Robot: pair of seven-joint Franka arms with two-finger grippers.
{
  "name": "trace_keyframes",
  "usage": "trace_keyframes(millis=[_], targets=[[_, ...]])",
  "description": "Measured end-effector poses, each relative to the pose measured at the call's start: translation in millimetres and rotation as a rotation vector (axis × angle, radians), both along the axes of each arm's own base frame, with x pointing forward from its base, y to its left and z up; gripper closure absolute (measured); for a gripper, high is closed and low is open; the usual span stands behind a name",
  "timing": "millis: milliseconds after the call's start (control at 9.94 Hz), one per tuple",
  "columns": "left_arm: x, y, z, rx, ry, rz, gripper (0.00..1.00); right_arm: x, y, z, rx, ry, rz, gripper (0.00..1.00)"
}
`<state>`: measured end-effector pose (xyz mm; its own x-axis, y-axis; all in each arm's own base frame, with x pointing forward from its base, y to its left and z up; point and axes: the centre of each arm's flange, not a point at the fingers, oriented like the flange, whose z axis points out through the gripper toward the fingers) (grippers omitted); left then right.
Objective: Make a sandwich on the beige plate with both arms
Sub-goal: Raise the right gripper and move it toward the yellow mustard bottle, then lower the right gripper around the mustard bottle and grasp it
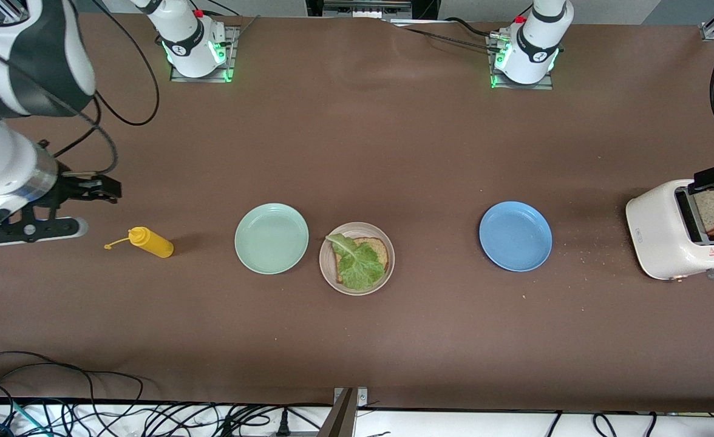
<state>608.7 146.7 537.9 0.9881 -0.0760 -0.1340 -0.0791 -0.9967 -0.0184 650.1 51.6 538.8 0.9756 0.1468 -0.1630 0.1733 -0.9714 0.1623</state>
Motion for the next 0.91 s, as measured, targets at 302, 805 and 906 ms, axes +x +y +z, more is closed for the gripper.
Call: trace_keyframes(millis=[302, 805, 906], targets=[[-1, 7, 0, 0.001, -0.002, 0.012, 0.0, 1, -46, -25, 0.085, 0.022, 0.02, 0.0], [-1, 8, 1, 0.001, -0.004, 0.014, 0.0, -21, -152, -96, 0.41, -0.032, 0.257, 0.0], [-1, 8, 1, 0.001, -0.004, 0.014, 0.0, -28, -169, -116, 0.475, -0.054, 0.328, 0.0]])
